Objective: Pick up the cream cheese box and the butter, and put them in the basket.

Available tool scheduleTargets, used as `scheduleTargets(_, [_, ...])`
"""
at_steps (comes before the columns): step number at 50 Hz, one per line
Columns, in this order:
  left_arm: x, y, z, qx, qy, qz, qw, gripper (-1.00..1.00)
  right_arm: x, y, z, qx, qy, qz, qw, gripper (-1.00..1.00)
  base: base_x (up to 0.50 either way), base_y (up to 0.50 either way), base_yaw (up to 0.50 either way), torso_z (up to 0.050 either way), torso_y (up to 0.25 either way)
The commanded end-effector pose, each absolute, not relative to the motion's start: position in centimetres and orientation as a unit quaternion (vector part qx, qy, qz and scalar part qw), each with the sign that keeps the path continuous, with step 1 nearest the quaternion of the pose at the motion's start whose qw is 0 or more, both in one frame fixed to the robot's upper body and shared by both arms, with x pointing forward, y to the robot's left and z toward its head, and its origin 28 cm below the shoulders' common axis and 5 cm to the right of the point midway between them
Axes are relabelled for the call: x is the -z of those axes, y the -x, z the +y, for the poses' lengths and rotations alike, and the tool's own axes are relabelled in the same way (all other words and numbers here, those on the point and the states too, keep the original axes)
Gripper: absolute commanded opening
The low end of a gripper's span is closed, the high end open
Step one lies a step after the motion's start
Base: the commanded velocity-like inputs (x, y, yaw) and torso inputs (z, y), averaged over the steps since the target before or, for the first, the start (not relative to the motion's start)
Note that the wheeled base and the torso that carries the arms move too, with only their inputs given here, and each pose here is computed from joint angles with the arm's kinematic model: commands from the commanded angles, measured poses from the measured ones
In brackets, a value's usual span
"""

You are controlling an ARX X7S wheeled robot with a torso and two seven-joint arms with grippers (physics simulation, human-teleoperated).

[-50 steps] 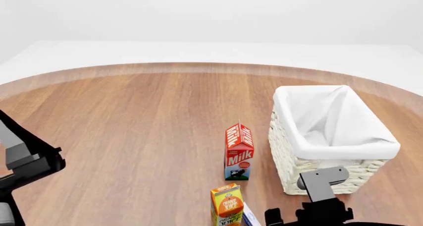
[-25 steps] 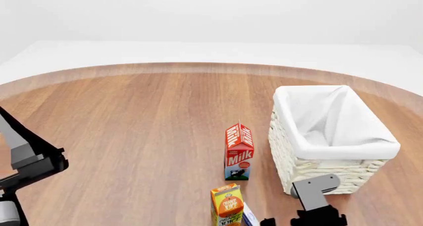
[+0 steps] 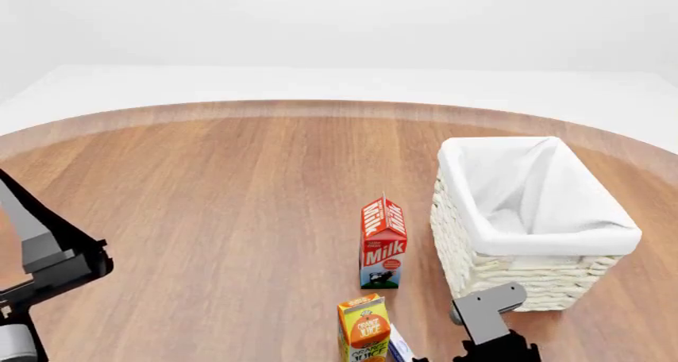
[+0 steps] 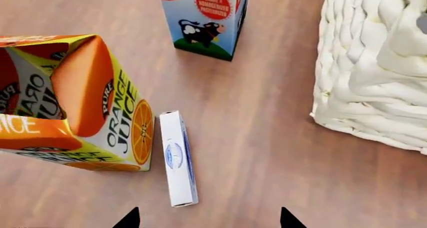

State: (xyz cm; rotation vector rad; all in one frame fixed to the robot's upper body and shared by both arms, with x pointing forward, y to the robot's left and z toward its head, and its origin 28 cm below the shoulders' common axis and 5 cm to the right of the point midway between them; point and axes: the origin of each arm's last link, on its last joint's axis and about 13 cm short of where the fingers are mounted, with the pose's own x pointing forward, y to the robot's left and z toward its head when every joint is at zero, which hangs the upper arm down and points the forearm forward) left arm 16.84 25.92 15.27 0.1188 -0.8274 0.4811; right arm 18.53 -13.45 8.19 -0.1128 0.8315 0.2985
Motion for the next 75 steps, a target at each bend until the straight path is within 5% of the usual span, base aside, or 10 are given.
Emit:
scheduleTargets(1, [-15.0,-17.1,26.2,-0.237,-0.065,-0.397,0.884,1.00,-8.0,-19.5,-12.9,-0.157,0.054,0.391,0.905,1.00,0.00,0.00,0.00,0.000,0.000])
scheduleTargets(75, [-14.9,-17.1,26.0,-0.233,-0.067,-0.393,0.887,1.00,-3.0,-21.9,-12.1,-0.192,0.114,0.368,0.903,1.00,0.00,0.00,0.00,0.000,0.000])
